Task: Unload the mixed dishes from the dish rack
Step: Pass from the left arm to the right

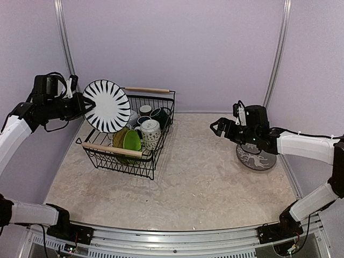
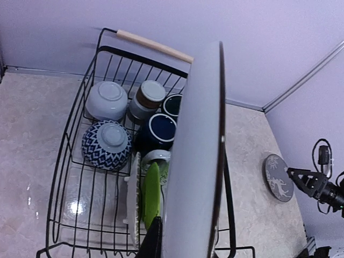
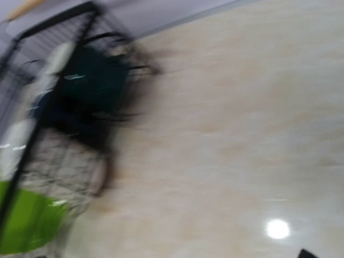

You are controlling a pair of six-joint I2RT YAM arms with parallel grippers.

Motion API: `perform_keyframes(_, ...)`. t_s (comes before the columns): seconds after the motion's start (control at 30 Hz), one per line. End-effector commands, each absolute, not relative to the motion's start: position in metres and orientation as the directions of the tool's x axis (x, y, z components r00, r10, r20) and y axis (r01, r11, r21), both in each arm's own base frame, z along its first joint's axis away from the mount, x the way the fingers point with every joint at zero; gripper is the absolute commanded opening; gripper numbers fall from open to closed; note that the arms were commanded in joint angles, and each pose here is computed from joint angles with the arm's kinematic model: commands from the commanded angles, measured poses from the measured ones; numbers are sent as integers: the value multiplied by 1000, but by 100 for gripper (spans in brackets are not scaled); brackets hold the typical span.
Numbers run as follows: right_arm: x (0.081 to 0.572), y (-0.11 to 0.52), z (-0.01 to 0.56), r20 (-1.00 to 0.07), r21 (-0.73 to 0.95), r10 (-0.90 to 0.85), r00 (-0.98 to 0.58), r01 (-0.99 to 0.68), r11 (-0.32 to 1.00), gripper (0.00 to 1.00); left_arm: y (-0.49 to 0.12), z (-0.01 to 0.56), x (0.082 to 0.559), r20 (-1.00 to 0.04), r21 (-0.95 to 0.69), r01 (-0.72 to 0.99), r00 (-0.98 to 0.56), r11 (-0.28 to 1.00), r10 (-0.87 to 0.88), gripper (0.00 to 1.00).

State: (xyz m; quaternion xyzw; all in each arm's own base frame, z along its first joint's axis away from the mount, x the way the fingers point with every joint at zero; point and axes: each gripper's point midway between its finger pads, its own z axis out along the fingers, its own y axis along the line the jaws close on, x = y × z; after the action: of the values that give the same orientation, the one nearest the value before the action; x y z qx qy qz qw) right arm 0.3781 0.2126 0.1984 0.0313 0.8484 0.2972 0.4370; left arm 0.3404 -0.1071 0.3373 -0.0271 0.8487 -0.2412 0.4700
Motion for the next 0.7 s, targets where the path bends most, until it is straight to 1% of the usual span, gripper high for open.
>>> perform_keyframes(0.0, 369, 279, 236, -699, 666, 342, -628, -399, 630, 99, -152, 403, 330, -806, -568, 480, -490, 669, -333, 0)
perform_keyframes(0.17, 355, 333, 267, -693, 705, 327, -642, -510, 492, 100, -183, 390, 332, -727, -667, 533, -617, 520, -300, 0)
perform_keyframes(0.3, 343, 369, 288, -687, 723, 318, -653, -574, 384, 100, -205, 375, 331, -688, -701, 539, -683, 467, -246, 0)
perform_keyframes(0.5, 334, 401, 292, -653, 758, 306, -693, -598, 261, 98, -243, 360, 318, -666, -710, 567, -733, 417, -137, 0)
perform_keyframes(0.57, 334, 408, 288, -637, 771, 301, -710, -593, 234, 95, -253, 356, 314, -657, -716, 574, -746, 398, -106, 0)
perform_keyframes(0.63, 333, 415, 283, -622, 783, 291, -727, -584, 214, 90, -262, 351, 310, -645, -725, 575, -760, 378, -80, 0)
perform_keyframes(0.67, 333, 418, 280, -615, 789, 286, -735, -580, 205, 85, -266, 350, 308, -641, -728, 577, -765, 371, -68, 0)
